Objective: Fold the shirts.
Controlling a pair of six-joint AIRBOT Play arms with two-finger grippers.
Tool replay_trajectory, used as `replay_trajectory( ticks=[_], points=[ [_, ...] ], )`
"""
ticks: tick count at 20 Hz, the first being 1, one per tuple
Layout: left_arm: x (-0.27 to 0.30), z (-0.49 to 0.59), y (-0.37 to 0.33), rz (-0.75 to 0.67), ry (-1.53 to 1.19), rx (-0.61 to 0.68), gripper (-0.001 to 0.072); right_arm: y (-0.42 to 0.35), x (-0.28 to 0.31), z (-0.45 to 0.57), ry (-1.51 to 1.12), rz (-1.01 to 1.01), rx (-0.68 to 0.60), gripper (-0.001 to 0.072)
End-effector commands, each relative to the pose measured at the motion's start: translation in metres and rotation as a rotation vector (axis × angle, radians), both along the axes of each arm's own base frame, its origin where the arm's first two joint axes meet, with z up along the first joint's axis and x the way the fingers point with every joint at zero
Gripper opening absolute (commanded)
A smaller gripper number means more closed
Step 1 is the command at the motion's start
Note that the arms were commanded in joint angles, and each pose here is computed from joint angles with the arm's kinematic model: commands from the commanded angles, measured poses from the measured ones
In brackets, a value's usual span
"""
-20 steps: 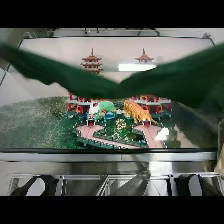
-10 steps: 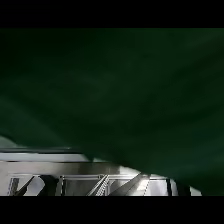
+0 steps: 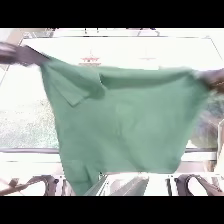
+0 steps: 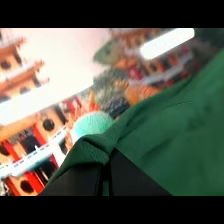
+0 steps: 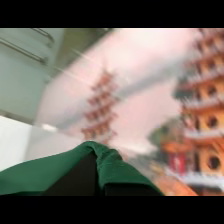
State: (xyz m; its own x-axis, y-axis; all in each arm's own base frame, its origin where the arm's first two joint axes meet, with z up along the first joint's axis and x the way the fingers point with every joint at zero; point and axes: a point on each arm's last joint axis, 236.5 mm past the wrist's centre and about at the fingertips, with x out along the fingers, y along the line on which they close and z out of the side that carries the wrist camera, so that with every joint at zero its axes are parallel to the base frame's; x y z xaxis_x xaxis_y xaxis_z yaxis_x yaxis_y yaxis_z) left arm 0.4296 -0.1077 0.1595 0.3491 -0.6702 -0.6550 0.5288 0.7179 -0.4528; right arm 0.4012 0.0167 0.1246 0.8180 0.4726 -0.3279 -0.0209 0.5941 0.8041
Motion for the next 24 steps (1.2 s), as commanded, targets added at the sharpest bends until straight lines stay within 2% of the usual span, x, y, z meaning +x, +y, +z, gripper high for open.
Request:
replay_trajectory(
  ticks=[1,5,8,11,14,17,21,24],
  points=[
    [0.036,-0.136,-0.022,-0.057,0.235,0.071,0.0032,0.009,0.033,-0.129,0.144,-0.012,0.005,0.0017],
    [0.086,-0.183,-0.009,0.013,0.337,0.038,0.0032,0.014,0.101,-0.135,0.001,0.042,0.251,0.0017],
    [0.116,-0.165,0.010,0.071,0.268,0.031,0.0032,0.006,0.138,-0.121,-0.052,0.068,0.304,0.0017],
    [0.120,-0.153,0.034,0.131,0.277,-0.007,0.0032,-0.012,0.159,-0.086,-0.114,0.060,0.305,0.0017],
    [0.113,-0.139,0.030,0.118,0.300,-0.179,0.0032,-0.025,0.156,-0.089,-0.031,0.090,0.268,0.0018],
    [0.100,-0.152,0.026,0.098,0.355,-0.189,0.0032,-0.020,0.134,-0.131,0.137,0.149,0.187,0.0018],
    [0.049,-0.158,0.014,-0.012,0.559,-0.204,0.0025,-0.020,0.086,-0.176,0.323,0.295,0.063,0.0018],
    [0.023,-0.168,0.010,-0.036,0.696,-0.220,0.0024,-0.029,0.060,-0.179,0.367,0.364,0.065,0.0018]
  ],
)
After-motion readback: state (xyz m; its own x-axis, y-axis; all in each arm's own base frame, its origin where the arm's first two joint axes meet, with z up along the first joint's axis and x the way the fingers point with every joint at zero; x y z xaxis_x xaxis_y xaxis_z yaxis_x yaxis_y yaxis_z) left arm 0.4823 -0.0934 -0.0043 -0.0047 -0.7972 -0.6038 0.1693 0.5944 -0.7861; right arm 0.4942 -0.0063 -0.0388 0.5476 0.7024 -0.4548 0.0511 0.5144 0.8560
